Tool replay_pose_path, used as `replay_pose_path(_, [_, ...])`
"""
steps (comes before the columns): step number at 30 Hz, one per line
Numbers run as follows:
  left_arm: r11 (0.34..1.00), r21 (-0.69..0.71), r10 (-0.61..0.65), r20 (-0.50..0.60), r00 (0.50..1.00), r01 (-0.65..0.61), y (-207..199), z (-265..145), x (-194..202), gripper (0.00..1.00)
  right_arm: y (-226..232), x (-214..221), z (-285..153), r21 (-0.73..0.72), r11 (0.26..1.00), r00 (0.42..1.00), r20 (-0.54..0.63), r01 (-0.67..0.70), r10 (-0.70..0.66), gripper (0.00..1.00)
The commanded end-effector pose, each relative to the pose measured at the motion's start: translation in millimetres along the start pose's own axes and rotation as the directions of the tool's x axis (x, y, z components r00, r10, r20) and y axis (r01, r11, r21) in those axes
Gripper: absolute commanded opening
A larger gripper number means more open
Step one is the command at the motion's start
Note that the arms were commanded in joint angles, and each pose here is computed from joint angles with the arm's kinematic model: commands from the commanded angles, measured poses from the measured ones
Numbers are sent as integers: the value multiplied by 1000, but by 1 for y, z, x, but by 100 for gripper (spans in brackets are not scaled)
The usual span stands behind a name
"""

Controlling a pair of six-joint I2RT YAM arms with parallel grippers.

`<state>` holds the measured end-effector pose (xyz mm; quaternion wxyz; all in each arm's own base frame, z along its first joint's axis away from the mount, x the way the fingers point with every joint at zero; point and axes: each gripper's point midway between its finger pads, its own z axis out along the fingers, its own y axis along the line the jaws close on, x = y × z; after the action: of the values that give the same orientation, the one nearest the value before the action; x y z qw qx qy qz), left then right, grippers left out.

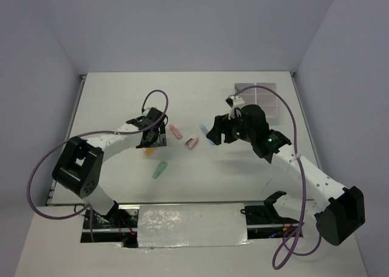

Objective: Sort the stationery into containers
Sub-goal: Pick up the pen from the center of the board.

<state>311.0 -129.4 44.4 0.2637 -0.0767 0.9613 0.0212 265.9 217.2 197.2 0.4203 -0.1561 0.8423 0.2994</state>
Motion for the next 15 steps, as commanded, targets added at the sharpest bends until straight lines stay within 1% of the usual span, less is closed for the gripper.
replay_pose_path(1, [1000,-24,-3,20,1000,3,5,5,-5,84,15,-10,-3,-66,998,999,43,20,-17,77])
replay_pose_path(5, [1000,-24,3,2,1000,-3,5,12,3,78,16,-8,-3,-74,997,999,43,14,-11,77])
replay_pose_path(6, [1000,-26,9,-7,1000,-9,5,15,6,73,16,-6,-3,-76,997,999,41,13,-9,77])
replay_pose_path(7, [1000,-27,10,-17,1000,-11,6,17,9,63,17,-6,-3,-78,997,999,40,10,-7,77])
replay_pose_path(8, [999,-31,8,-24,1000,-9,7,18,12,58,17,-6,-3,-80,997,999,41,11,-7,77])
replay_pose_path(9, [999,-36,9,-33,999,-10,8,20,15,56,18,-6,-3,-85,996,999,42,11,-7,77])
replay_pose_path(10, [999,-45,5,-43,999,-7,10,21,20,54,19,-6,-3,-87,996,999,44,10,-6,77])
replay_pose_path(15, [999,-47,6,-73,997,-9,13,26,33,54,22,-6,-2,-103,995,999,46,4,1,77])
